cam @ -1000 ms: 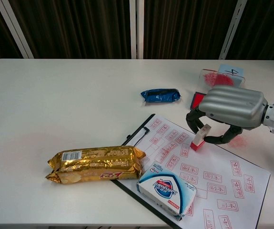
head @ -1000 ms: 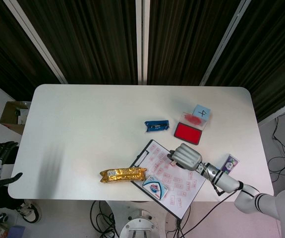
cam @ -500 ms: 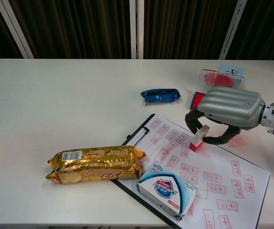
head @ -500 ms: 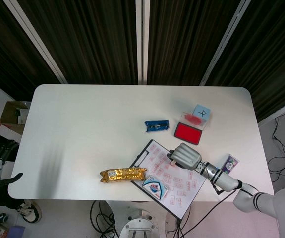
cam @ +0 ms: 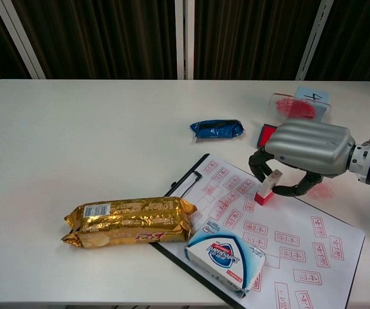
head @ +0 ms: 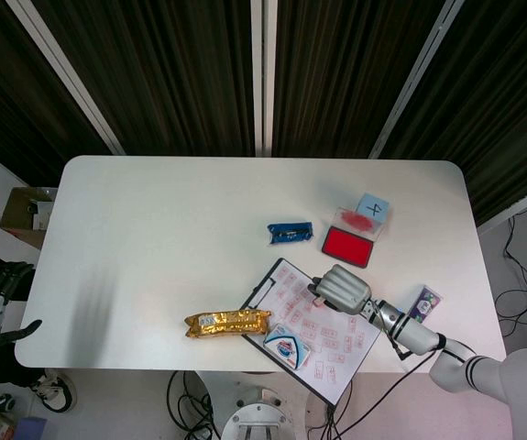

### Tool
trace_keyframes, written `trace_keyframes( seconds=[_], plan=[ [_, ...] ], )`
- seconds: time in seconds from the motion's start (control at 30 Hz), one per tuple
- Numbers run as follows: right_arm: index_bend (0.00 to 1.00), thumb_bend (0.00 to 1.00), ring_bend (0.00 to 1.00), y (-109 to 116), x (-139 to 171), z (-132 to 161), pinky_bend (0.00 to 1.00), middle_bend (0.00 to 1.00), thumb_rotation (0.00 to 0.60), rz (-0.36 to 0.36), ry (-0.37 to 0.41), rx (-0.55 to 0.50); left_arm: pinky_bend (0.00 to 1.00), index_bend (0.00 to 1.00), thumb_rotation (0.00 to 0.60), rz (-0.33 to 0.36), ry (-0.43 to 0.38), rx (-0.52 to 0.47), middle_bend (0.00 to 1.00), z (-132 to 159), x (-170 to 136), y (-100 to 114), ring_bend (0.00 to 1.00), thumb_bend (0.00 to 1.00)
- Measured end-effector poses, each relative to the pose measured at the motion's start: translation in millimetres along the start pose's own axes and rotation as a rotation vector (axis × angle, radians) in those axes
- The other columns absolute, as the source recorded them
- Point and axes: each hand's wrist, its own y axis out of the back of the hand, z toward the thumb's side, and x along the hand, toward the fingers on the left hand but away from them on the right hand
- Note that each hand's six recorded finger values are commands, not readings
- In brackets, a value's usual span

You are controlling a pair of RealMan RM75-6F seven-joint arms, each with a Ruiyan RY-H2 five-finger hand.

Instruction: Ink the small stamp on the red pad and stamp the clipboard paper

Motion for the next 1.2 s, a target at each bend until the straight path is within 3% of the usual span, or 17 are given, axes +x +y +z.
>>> trace_keyframes(
  seconds=[1.2],
  plan=[
    [1.00, 0.39, 0.74, -16, -1, 7, 0.91, 0.82, 0.600, 0.025, 0.018, 0.056, 0.25, 0.18, 0.600, 0.001, 0.003, -0.004, 0.17, -2, -1, 0, 0.16, 0.00]
  ],
)
